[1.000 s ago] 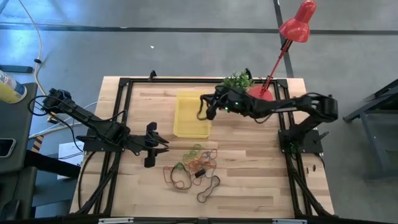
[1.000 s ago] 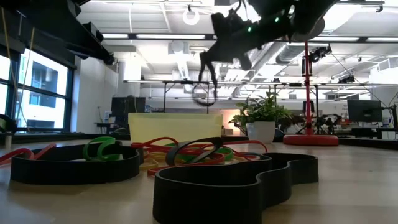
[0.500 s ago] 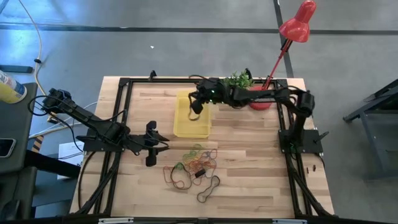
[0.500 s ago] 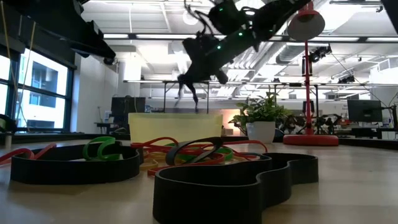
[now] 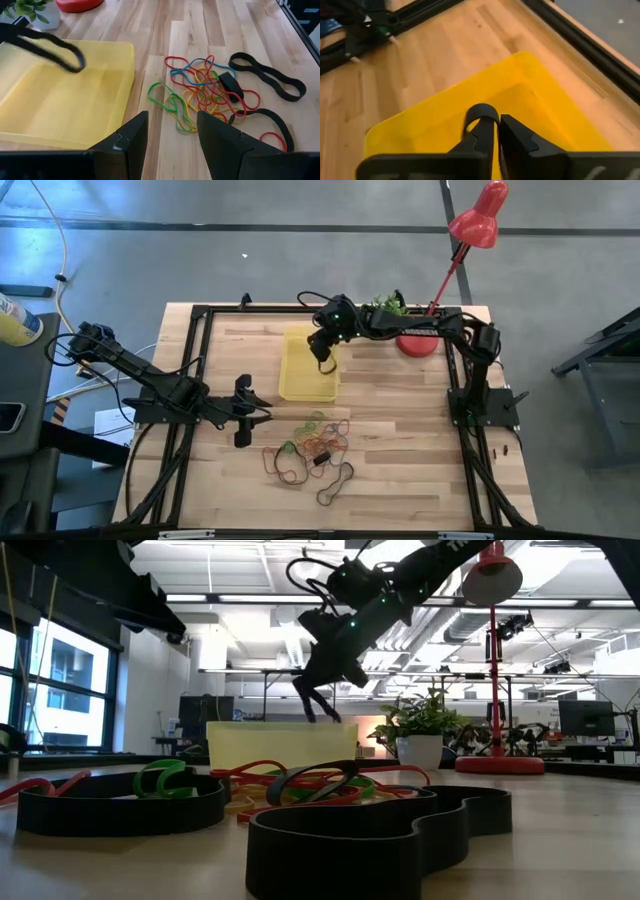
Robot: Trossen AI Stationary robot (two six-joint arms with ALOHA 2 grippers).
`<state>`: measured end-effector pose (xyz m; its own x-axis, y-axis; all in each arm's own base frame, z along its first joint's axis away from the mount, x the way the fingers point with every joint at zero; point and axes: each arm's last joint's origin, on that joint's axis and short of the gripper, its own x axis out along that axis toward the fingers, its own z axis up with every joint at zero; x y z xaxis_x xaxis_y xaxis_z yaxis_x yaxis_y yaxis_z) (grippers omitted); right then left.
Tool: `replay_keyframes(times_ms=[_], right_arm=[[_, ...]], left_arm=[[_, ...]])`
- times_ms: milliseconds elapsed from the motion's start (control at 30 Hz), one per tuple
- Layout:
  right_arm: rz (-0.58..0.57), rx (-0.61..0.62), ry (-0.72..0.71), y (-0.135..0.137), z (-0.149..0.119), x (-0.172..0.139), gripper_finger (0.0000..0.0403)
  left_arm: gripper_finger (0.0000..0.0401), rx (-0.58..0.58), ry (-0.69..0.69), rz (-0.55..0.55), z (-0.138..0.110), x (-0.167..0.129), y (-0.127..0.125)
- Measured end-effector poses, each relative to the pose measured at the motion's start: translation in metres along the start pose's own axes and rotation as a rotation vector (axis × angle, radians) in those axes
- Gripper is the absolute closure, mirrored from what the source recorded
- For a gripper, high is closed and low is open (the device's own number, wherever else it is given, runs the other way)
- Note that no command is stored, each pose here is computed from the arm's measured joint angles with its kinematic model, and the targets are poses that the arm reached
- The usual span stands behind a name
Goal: Pick and place rubber bands into bin
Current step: Put the black rubber band into the yellow bin, then put the red rubber band into the yellow bin
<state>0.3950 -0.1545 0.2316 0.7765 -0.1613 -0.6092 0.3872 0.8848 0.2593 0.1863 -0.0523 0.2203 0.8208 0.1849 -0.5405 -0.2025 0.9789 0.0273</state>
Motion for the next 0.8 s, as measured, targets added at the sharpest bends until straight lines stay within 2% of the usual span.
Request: replay_keyframes(times_ms=[367,533,667,800], right_arm=[[0.048,0.043,0.021,0.002,-0.001,0.0,0.0262],[0.112,0.054,0.066,0.004,-0.004,0.0,0.0233],[0.209,0.018,0.108,0.013,-0.004,-0.011,0.0227],[0.269,-0.121,0.116,0.039,-0.001,-0.038,0.0226]], left_arm=[[0.0245,0.002,0.0,0.0,0.0,0.0,0.0],[0.0245,0.002,0.004,-0.016,0.0,0.0,0.0],[0.0245,0.025,0.044,-0.122,-0.002,0.001,-0.004],[0.0245,0.08,0.127,-0.275,-0.007,0.005,-0.01]])
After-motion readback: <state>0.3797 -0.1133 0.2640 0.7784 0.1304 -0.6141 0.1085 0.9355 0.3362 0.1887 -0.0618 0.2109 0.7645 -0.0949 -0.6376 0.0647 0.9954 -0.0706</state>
